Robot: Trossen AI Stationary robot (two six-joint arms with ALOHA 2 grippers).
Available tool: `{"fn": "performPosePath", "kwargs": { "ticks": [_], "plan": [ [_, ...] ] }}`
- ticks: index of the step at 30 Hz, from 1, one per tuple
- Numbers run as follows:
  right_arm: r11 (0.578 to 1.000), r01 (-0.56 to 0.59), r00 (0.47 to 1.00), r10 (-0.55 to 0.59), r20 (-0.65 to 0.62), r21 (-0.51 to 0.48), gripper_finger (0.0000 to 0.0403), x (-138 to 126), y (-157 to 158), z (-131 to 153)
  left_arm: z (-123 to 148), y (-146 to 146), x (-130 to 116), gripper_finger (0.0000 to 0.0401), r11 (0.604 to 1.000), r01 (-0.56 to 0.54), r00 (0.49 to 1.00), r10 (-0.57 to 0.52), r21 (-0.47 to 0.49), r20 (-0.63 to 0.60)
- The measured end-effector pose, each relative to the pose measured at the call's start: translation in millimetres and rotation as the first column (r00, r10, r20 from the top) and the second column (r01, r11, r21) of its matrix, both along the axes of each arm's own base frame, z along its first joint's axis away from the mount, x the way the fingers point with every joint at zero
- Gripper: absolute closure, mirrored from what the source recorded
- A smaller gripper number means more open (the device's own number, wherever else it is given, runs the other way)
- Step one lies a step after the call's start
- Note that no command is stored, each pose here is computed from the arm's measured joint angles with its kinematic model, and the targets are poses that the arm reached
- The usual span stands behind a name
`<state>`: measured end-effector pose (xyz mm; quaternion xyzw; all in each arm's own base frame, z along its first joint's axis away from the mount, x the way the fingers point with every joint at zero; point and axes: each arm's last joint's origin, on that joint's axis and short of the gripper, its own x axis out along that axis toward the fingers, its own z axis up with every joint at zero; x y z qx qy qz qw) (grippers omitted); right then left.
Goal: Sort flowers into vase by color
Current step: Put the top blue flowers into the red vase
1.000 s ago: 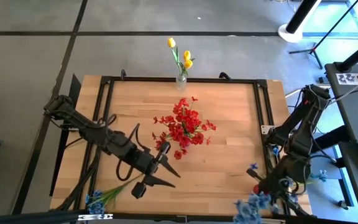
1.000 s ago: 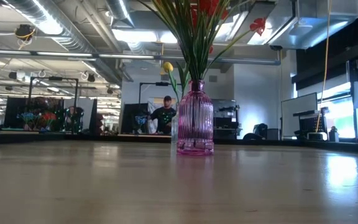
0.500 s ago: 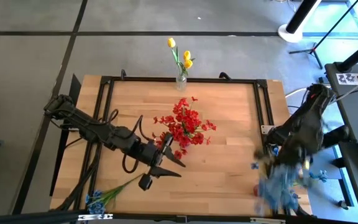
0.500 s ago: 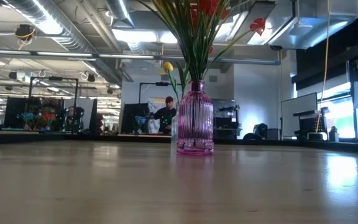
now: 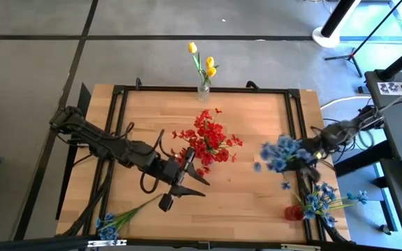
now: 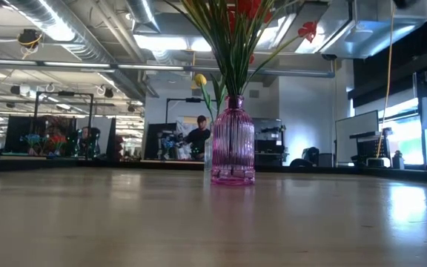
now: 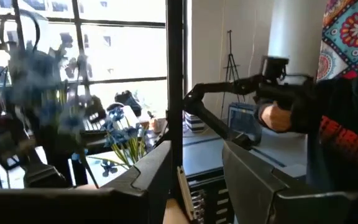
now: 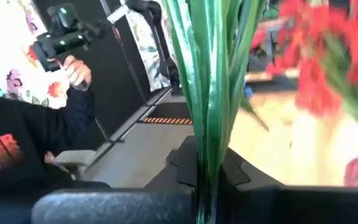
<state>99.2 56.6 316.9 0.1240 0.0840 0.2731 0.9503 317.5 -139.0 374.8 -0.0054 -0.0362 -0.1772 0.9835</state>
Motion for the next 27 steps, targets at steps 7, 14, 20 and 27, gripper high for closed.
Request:
{"fn": "performPosePath", "kwargs": {
  "ticks": [7, 14, 20, 27],
  "plan": [
    [0.990, -0.089, 0.992, 0.098, -0.083, 0.111, 0.0391, 3, 14, -32, -7, -2, 5, 0.0262, 1.000, 0.000, 1.000, 0.000, -0.007, -0.030],
    [0.962, -0.220, 0.968, 0.236, -0.084, 0.160, 0.0391, -10, 31, -30, -8, -1, 5, 0.0262, 1.000, -0.003, 0.999, 0.003, -0.006, -0.045],
    [0.954, -0.257, 0.959, 0.271, -0.083, 0.153, 0.0391, -22, 43, -31, -9, 4, 7, 0.0262, 1.000, -0.020, 0.999, 0.019, -0.005, -0.049],
    [0.973, -0.209, 0.969, 0.220, -0.109, 0.098, 0.0391, -28, 59, -37, -9, 10, 10, 0.0262, 0.999, -0.037, 0.998, 0.037, -0.012, -0.051]
  ]
}}
